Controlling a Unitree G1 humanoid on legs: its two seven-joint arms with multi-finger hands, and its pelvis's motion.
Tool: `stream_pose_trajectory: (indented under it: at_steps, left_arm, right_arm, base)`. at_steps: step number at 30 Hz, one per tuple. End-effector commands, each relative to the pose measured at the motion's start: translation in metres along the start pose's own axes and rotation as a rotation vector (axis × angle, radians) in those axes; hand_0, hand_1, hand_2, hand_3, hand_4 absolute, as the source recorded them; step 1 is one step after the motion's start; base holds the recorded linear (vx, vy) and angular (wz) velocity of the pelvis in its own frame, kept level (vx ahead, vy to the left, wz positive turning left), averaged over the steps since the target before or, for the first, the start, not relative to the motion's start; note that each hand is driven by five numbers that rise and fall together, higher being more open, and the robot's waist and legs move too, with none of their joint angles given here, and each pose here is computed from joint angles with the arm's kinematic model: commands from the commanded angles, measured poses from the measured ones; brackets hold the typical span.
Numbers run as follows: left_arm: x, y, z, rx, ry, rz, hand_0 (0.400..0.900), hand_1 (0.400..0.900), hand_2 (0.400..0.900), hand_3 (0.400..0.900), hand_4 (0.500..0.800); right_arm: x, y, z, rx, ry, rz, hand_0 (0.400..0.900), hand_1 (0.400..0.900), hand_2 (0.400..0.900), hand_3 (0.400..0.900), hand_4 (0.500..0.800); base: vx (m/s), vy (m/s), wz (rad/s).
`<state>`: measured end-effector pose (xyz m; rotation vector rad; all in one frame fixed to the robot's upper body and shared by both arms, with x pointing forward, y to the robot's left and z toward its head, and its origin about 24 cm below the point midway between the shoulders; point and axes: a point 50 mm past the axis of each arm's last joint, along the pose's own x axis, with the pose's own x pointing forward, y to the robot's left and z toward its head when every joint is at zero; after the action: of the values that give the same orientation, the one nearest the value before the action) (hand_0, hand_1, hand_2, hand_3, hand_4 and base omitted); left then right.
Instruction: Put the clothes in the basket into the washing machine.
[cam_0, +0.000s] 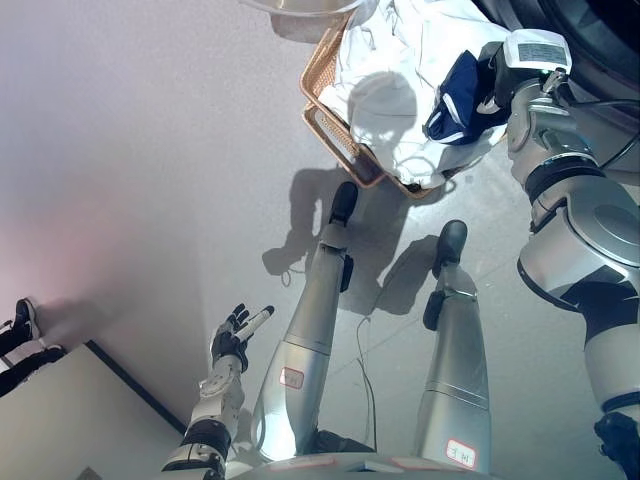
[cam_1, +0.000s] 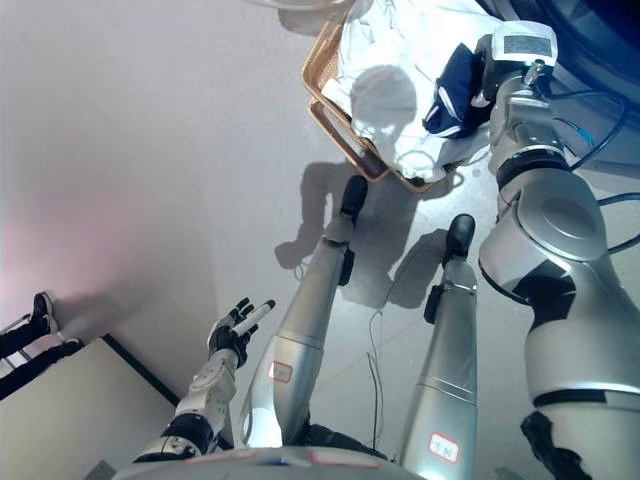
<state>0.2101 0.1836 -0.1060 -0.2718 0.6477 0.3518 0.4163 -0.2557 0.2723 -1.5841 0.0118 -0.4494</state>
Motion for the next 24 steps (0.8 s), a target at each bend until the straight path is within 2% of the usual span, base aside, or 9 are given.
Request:
stream_pose_trajectory:
  at_steps: [1,7,11,16,24]
  left_arm:
    - [-0.005,0.022,-0.02,-0.014,0.074,0.112,0.9,0.9,0.9,0.9,0.8]
    - [-0.004,0.024,-0.021,-0.015,0.081,0.134,0.9,0.9,0.9,0.9,0.8]
    - [-0.005,0.027,-0.023,-0.023,0.091,0.142,0.9,0.9,0.9,0.9,0.8]
    - [-0.006,0.037,-0.029,-0.02,0.121,0.152,0.9,0.9,0.9,0.9,0.8]
    - [-0.011,0.057,-0.04,0.008,0.183,0.184,0.9,0.9,0.9,0.9,0.8]
  right_arm:
    - [0.009,-0.069,-0.006,0.039,0.016,-0.198,0.4,0.4,0.4,0.4,0.5]
    - [0.009,-0.064,0.005,0.259,0.004,-0.195,0.4,0.4,0.4,0.4,0.5]
    - [0.007,-0.046,0.003,0.628,0.063,-0.171,0.4,0.4,0.4,0.4,0.5]
    - [-0.004,0.012,-0.002,1.206,0.222,-0.082,0.4,0.4,0.4,0.4,0.5]
    - [-0.042,0.109,-0.002,1.731,0.508,0.071,0.4,0.4,0.4,0.4,0.5]
  base:
    - [0.011,-0.02,-0.08]
    - [0.017,-0.059,0.03]
    - [0.009,-0.071,-0.03]
    - [0.041,-0.068,-0.04]
    - [0.06,-0.051,-0.09]
